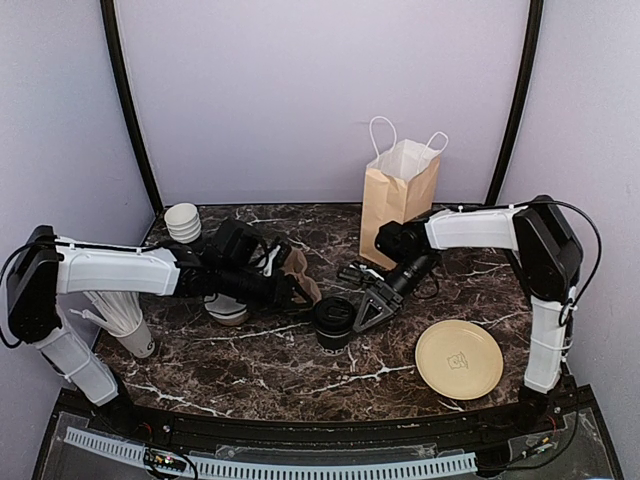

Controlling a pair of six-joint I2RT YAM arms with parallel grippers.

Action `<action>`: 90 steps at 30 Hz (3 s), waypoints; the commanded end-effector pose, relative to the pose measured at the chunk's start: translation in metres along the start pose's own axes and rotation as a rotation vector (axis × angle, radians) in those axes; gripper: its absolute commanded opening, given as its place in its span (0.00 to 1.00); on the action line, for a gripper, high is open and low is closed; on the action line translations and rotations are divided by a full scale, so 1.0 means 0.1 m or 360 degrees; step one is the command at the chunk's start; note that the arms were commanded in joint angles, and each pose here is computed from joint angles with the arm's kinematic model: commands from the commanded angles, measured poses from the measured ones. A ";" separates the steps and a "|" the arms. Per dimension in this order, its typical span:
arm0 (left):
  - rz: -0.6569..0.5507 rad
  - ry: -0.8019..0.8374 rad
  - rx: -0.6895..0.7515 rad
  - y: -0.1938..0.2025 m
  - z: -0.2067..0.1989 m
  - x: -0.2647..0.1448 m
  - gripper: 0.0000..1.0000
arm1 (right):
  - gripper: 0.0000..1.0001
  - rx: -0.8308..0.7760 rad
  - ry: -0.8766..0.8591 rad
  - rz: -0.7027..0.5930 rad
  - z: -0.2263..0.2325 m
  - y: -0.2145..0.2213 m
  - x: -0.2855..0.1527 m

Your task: Pack the takeout coffee

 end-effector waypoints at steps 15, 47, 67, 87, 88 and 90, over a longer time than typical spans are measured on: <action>0.0092 0.0053 0.0003 0.03 0.03 0.17 0.46 | 0.43 0.0054 0.0003 -0.0025 -0.12 -0.14 0.02; 0.0152 -0.0263 0.0005 0.33 0.43 0.07 0.25 | 0.35 -0.0120 0.0392 0.0013 -0.25 -0.46 -0.15; -0.0205 -0.0142 0.0604 -0.23 -0.38 -0.50 0.65 | 0.46 -0.0416 0.0631 -0.0060 0.15 -0.58 -0.69; -0.1348 -0.0662 0.1003 -1.54 -0.36 -1.54 0.97 | 0.82 -0.1446 0.1050 0.0154 0.63 -0.89 -0.39; -0.1356 -0.0653 0.0984 -1.50 -0.31 -1.57 0.97 | 0.82 -0.1450 0.1044 0.0186 0.60 -0.89 -0.34; -0.1385 -0.0631 0.0997 -1.46 -0.29 -1.61 0.97 | 0.84 -0.1449 0.1040 0.0250 0.54 -0.88 -0.22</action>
Point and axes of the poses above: each gripper's point midway between its finger pads, its own x axis out along the fingers, its own z axis along the line the jaws close on, y = z × x, the point moved 5 cm from there along -x, back along the fingers, and after that the axes turned 5 degrees about -x, right-handed, at the moved point
